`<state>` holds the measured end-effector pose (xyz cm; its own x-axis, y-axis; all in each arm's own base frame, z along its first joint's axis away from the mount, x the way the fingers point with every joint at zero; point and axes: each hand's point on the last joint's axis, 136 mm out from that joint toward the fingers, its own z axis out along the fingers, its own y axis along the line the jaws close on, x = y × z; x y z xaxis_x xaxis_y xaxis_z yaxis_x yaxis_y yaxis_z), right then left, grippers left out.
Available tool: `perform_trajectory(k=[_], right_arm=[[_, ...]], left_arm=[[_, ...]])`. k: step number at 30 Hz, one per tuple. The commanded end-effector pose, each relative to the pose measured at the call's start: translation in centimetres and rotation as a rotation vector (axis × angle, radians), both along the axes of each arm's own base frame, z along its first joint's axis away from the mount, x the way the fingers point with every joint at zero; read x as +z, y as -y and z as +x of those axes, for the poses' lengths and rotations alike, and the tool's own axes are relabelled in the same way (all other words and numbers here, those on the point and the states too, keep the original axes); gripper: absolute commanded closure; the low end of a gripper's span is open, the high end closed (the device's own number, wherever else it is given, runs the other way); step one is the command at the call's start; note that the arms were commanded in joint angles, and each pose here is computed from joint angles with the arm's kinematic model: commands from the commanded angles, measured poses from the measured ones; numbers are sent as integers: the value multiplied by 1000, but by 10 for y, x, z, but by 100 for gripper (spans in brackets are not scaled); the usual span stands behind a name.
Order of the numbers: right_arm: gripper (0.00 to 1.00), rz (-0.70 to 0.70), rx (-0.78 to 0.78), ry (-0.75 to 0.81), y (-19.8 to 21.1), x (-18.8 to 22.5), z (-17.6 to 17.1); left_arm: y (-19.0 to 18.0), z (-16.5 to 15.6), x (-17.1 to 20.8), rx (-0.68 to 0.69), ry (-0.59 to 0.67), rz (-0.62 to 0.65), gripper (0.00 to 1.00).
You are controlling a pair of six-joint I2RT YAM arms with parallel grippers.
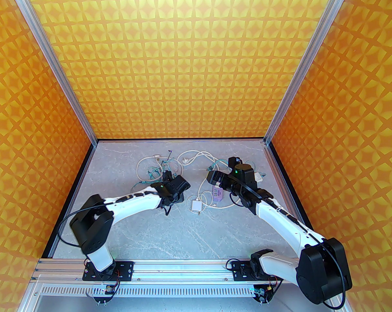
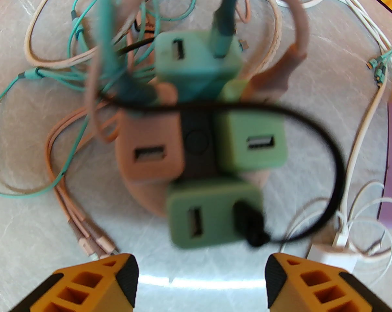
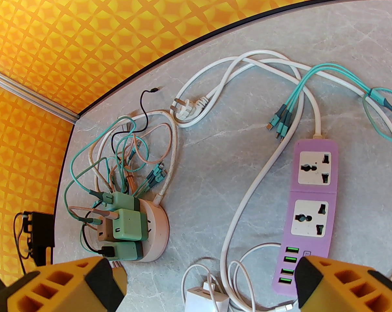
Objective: Pull the plug off the socket
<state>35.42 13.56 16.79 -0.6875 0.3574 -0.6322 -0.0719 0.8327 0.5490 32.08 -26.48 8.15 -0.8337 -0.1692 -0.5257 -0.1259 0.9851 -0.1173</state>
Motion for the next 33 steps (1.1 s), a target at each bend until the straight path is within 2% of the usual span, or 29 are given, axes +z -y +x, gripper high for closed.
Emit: perform_trajectory(k=[1, 12, 17, 20, 21, 24, 28, 33], right_arm=[[1, -6, 32, -8, -5, -10, -1], [1, 30, 70, -24, -17, -16, -1], [1, 78, 123, -67, -34, -25, 3], [2, 150, 162, -81, -50, -29, 8], [4, 170, 171, -87, -54, -30, 8], [26, 205, 205, -80, -73, -32, 12], [68, 252, 260, -100, -103, -38, 16], [98, 280, 312, -152, -144, -58, 17]], left_arm=[[1, 16, 6, 34, 37, 36, 33], [-1, 40, -6, 46, 28, 80, 37], [-7, 41, -11, 43, 21, 102, 52], [-14, 38, -9, 32, 26, 108, 53], [-17, 38, -8, 29, 29, 110, 53], [-23, 35, -4, 4, 40, 118, 55], [-28, 31, 0, -39, 52, 137, 55], [-30, 28, 6, -85, 76, 143, 56]])
